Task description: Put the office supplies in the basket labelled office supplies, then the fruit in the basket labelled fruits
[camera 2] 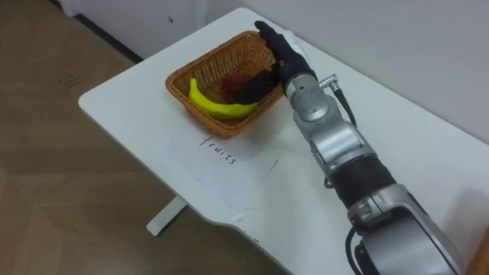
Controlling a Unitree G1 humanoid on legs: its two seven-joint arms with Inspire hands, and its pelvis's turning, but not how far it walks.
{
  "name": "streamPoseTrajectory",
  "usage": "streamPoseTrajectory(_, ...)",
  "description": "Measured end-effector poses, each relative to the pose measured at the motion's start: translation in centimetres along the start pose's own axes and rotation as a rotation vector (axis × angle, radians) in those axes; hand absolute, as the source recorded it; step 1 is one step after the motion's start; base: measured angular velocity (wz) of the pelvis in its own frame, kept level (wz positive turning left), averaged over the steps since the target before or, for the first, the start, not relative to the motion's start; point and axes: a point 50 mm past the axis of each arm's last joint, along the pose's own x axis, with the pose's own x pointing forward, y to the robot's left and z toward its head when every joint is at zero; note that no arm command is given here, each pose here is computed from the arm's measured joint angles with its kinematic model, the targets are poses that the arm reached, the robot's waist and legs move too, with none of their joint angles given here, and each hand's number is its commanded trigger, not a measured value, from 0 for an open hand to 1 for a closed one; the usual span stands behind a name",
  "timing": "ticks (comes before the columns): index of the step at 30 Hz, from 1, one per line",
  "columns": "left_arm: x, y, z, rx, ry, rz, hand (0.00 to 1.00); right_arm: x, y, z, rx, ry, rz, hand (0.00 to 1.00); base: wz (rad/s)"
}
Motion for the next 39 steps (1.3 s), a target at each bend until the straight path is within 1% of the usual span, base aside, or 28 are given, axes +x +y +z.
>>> streamPoseTrajectory(8,0.0,0.3,0.0,-0.002,-0.001,0.008,0.0,0.0,-0.3,0.1,0.019,-0.002,-0.013,0.0,0.0)
streamPoseTrajectory(13,0.0,0.6,0.3,0.002,-0.015,0.034,0.0,0.0,-0.7,0.1,0.086,-0.007,-0.032,0.0,-0.02)
streamPoseTrajectory(16,0.0,0.6,0.4,0.002,-0.019,0.041,0.0,0.0,-1.1,0.4,0.159,-0.017,-0.044,0.0,-0.11)
streamPoseTrajectory(18,0.0,0.5,0.5,0.0,-0.023,0.035,0.0,-0.2,-2.1,1.5,0.221,-0.063,-0.069,0.0,-0.17)
streamPoseTrajectory(20,0.0,0.4,0.7,-0.005,-0.029,0.035,0.0,-0.4,-3.1,2.4,0.247,-0.106,-0.103,0.0,-0.11)
streamPoseTrajectory(25,-0.1,0.6,1.4,-0.024,-0.063,0.046,0.0,-1.5,-6.9,4.3,0.231,-0.209,-0.194,0.0,-0.1)
streamPoseTrajectory(27,-0.1,0.9,1.9,-0.056,-0.083,0.057,0.0,-2.1,-8.4,5.1,0.221,-0.25,-0.237,0.0,-0.28)
streamPoseTrajectory(31,-0.1,1.0,3.0,-0.074,-0.118,0.072,0.0,-3.0,-9.8,6.6,0.203,-0.324,-0.269,0.0,-0.19)
streamPoseTrajectory(35,0.0,0.9,4.0,-0.129,-0.15,0.065,0.0,-4.1,-12.2,7.3,0.185,-0.362,-0.33,0.0,-0.23)
streamPoseTrajectory(37,0.0,1.0,4.1,-0.146,-0.156,0.064,0.0,-4.4,-12.9,7.3,0.192,-0.37,-0.353,0.0,-0.26)
streamPoseTrajectory(39,0.0,1.1,3.9,-0.17,-0.148,0.067,0.0,-5.3,-13.8,7.4,0.205,-0.396,-0.392,0.0,-0.25)
